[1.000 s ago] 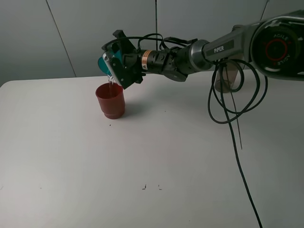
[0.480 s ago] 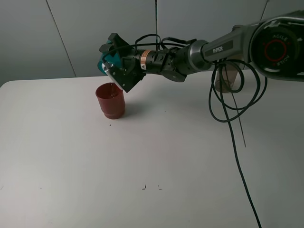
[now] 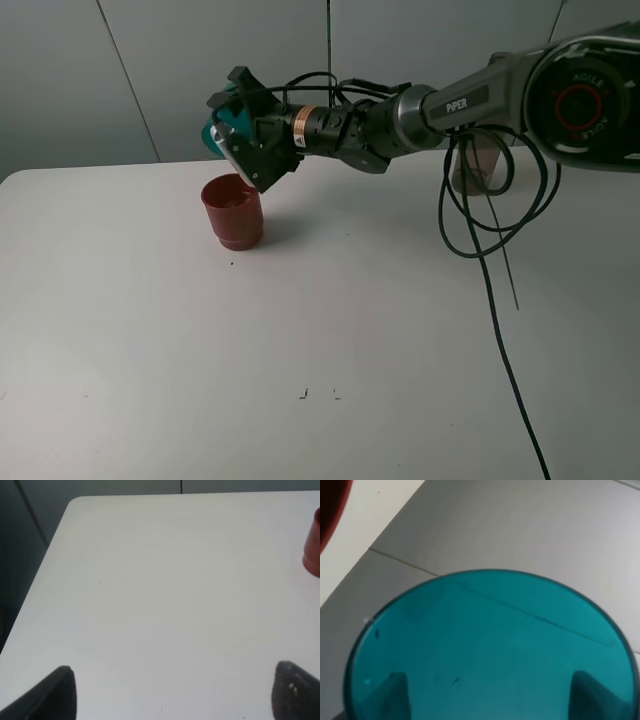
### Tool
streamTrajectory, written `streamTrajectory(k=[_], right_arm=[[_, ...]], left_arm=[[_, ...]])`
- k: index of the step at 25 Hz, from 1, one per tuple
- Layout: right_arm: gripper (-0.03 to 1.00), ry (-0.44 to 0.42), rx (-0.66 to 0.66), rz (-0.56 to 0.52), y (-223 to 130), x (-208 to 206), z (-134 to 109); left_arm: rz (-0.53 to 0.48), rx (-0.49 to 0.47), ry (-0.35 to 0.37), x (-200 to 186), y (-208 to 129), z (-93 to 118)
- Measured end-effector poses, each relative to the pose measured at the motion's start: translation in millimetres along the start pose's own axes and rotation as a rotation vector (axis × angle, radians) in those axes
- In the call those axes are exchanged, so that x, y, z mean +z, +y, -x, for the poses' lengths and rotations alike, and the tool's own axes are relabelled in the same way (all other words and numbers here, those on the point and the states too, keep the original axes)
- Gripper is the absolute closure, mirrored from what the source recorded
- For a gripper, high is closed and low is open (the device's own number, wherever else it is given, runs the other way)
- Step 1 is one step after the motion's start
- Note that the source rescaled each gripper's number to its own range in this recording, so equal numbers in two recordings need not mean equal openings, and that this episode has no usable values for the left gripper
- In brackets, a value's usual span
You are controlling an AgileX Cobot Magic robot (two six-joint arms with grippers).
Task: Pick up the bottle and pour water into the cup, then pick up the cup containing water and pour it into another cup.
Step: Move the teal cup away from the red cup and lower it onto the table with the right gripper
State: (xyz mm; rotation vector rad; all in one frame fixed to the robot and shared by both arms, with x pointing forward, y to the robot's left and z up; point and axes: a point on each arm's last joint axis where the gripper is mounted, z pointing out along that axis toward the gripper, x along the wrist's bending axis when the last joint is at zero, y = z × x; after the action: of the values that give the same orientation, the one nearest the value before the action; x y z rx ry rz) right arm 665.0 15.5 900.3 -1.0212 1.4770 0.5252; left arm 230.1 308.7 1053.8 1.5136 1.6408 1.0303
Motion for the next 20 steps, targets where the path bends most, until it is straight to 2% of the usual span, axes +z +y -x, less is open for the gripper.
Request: streamTrajectory(k=[5, 11, 20], right_arm=[[0.89, 0.000, 0.342, 0.006, 3, 1, 1], [0.89, 0.001, 0.864, 0.001, 2, 0, 3], [0.89, 0.035, 1.318, -0.123, -10, -12, 24]], left_arm=[[0.000, 0.000, 0.000, 0, 0, 0], [0.000, 0.000, 0.000, 0, 0, 0], [0.000, 0.000, 0.000, 0, 0, 0]])
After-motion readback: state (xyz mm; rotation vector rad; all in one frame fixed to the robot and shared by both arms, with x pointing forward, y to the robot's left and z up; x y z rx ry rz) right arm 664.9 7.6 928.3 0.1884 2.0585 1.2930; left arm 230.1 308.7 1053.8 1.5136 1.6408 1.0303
